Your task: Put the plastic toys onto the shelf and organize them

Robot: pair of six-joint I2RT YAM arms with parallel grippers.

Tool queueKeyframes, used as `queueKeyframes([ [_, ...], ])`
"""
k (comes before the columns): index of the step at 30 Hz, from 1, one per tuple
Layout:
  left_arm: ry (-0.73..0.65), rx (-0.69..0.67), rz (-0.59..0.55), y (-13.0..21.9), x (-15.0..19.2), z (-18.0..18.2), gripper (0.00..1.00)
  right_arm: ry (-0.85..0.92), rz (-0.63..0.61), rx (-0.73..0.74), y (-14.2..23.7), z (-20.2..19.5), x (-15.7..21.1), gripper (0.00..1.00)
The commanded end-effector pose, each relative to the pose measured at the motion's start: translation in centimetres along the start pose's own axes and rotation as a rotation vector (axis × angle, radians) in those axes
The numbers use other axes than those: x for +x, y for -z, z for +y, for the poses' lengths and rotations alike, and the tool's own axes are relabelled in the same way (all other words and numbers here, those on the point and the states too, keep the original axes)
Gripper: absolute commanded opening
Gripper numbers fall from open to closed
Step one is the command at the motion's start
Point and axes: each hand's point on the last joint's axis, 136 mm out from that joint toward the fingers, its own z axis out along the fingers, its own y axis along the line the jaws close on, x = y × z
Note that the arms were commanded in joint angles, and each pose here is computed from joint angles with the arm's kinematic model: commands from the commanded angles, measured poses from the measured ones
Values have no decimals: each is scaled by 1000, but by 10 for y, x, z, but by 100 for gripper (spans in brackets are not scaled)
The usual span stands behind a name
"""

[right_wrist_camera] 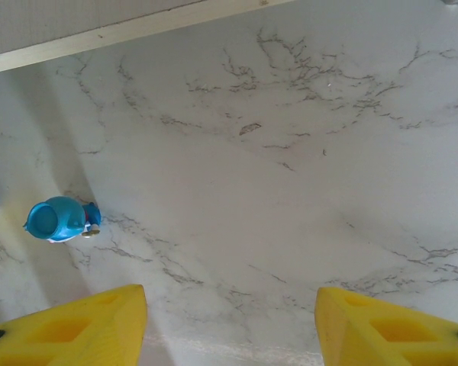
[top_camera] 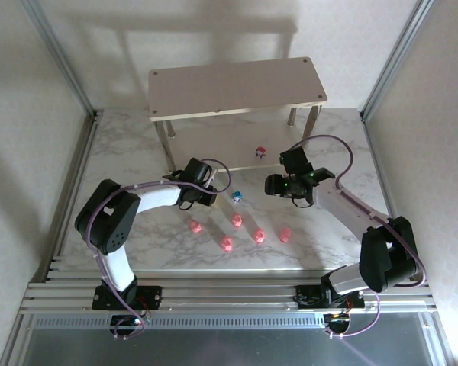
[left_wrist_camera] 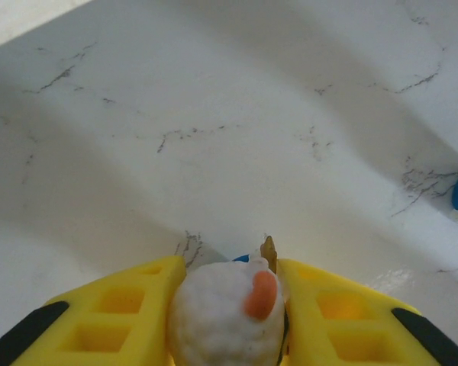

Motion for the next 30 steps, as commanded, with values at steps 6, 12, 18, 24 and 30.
queueKeyframes([
  [6,-15,1,-29,9,-15,1,21,3,-31,-11,4,2,-11,61],
  [12,-94,-48,-107,41,-45,4,21,4,-36,-13,6,4,-13,61],
  [18,-167,-68,-163,67,-78,6,21,-1,-47,-27,10,8,-18,61],
  [24,-189,-103,-227,77,-104,26,21,-3,-50,-34,12,10,-21,61],
  [30,-215,-139,-271,77,-117,38,21,-4,-60,-42,15,11,-23,61],
])
